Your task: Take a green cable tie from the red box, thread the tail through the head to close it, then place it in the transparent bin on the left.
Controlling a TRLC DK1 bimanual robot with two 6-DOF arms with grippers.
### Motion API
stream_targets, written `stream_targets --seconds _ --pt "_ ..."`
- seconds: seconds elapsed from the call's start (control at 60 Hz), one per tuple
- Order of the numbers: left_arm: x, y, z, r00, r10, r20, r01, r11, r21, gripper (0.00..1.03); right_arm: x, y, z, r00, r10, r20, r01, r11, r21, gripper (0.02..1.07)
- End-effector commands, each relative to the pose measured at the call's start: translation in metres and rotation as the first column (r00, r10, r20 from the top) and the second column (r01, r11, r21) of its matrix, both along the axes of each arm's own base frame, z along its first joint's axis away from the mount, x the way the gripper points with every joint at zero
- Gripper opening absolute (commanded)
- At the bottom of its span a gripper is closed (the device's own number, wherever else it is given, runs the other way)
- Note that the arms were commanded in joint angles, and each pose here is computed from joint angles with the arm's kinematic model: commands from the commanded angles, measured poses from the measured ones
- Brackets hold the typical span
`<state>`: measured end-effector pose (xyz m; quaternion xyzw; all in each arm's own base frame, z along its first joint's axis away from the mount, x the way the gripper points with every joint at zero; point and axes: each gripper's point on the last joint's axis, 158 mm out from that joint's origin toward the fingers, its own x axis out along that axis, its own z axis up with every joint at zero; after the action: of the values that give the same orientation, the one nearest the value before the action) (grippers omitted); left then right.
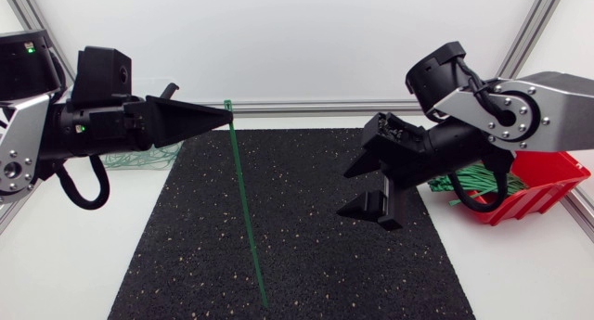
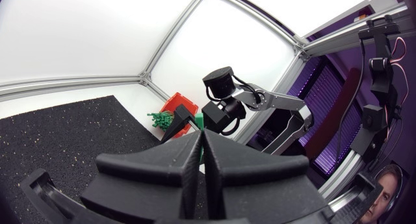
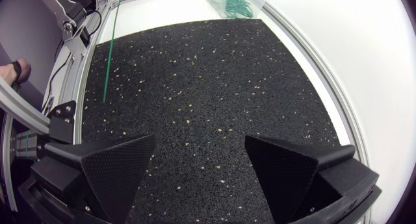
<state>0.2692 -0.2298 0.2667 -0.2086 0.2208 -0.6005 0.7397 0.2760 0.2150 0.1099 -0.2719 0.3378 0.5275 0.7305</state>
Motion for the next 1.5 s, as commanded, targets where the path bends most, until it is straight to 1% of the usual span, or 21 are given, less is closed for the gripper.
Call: stream_targets --seconds 0.0,0.1,0.183,0.25,0.383,0.433,0.5,0.583,0.617,0.633,0.667,0.717,0.8,0.883,0.917,0.983,1.083,1.133,1.217,1.417,1.483 --pt "-0.002 0.001 0.001 0.999 -0.028 0.025 0.028 1.000 -0.003 0.04 -0.013 0.000 -0.022 0.999 0.042 -0.022 -0.043 0.998 -0.049 1.03" --pt "-0.007 0.000 0.001 0.998 -0.060 0.020 0.061 0.998 -0.009 0.04 0.010 -0.007 -0.022 0.992 -0.002 0.129 0.008 0.999 -0.053 1.03" --pt "-0.010 -0.001 0.001 0.996 -0.092 0.008 0.092 0.996 -0.015 0.04 0.018 -0.008 -0.018 0.981 -0.014 0.195 0.021 0.999 -0.035 1.03" --pt "-0.007 -0.003 0.001 0.993 -0.112 -0.021 0.112 0.994 -0.018 0.04 0.031 -0.007 -0.004 0.939 -0.043 0.342 0.042 0.999 0.010 1.03" --pt "0.002 -0.005 0.002 0.986 -0.138 -0.093 0.136 0.990 -0.025 0.04 0.030 0.005 0.018 0.856 -0.018 0.516 -0.007 0.999 0.046 1.03" --pt "0.005 -0.006 0.001 0.984 -0.140 -0.111 0.138 0.990 -0.026 0.04 0.030 0.006 0.026 0.801 0.023 0.598 -0.048 0.999 0.026 1.03" --pt "0.010 -0.008 0.001 0.981 -0.140 -0.137 0.138 0.990 -0.029 0.04 0.029 0.011 0.046 0.672 0.064 0.738 -0.121 0.992 0.025 1.03" --pt "0.015 -0.008 0.001 0.979 -0.138 -0.153 0.135 0.990 -0.031 0.04 0.028 0.015 0.058 0.611 0.096 0.785 -0.161 0.987 0.005 1.03" --pt "0.017 -0.008 0.001 0.978 -0.136 -0.158 0.133 0.991 -0.032 0.04 0.027 0.016 0.061 0.560 0.136 0.818 -0.184 0.982 -0.037 1.03" --pt "0.018 -0.008 0.001 0.978 -0.136 -0.159 0.133 0.991 -0.032 0.04 0.026 0.016 0.064 0.517 0.164 0.840 -0.198 0.978 -0.069 1.03" --pt "0.020 -0.008 0.000 0.976 -0.136 -0.168 0.132 0.991 -0.033 0.04 0.022 0.020 0.071 0.457 0.181 0.871 -0.215 0.973 -0.089 1.03" --pt "0.023 -0.009 0.000 0.976 -0.135 -0.173 0.132 0.991 -0.033 0.04 0.023 0.024 0.077 0.336 0.223 0.915 -0.219 0.963 -0.155 1.03" --pt "0.029 -0.010 0.000 0.972 -0.134 -0.192 0.130 0.991 -0.034 0.04 0.016 0.035 0.080 0.196 0.289 0.937 -0.239 0.941 -0.241 1.03" --pt "0.034 -0.010 0.002 0.968 -0.134 -0.210 0.129 0.991 -0.035 0.04 0.013 0.046 0.082 0.031 0.347 0.937 -0.234 0.914 -0.330 1.03" --pt "0.035 -0.010 0.003 0.966 -0.138 -0.218 0.133 0.990 -0.037 0.04 0.011 0.050 0.081 -0.017 0.362 0.932 -0.231 0.906 -0.356 1.03" --pt "0.037 -0.011 0.003 0.959 -0.149 -0.243 0.143 0.989 -0.042 0.04 0.002 0.061 0.080 -0.085 0.380 0.921 -0.246 0.888 -0.389 1.03" --pt "0.041 -0.012 -0.002 0.949 -0.156 -0.274 0.149 0.988 -0.045 0.04 -0.015 0.076 0.069 -0.239 0.420 0.875 -0.271 0.837 -0.476 1.03" --pt "0.041 -0.013 -0.003 0.947 -0.157 -0.282 0.151 0.988 -0.045 0.04 -0.021 0.080 0.059 -0.297 0.453 0.841 -0.276 0.802 -0.529 1.03" --pt "0.043 -0.014 -0.008 0.937 -0.162 -0.309 0.155 0.987 -0.046 0.04 -0.031 0.088 0.053 -0.358 0.462 0.811 -0.303 0.764 -0.570 1.03" --pt "0.048 -0.016 -0.017 0.923 -0.162 -0.348 0.156 0.987 -0.046 0.04 -0.059 0.103 0.043 -0.432 0.435 0.790 -0.393 0.698 -0.599 1.02" --pt "0.047 -0.017 -0.019 0.920 -0.163 -0.356 0.158 0.987 -0.044 0.04 -0.069 0.106 0.039 -0.445 0.421 0.790 -0.427 0.676 -0.600 1.02"
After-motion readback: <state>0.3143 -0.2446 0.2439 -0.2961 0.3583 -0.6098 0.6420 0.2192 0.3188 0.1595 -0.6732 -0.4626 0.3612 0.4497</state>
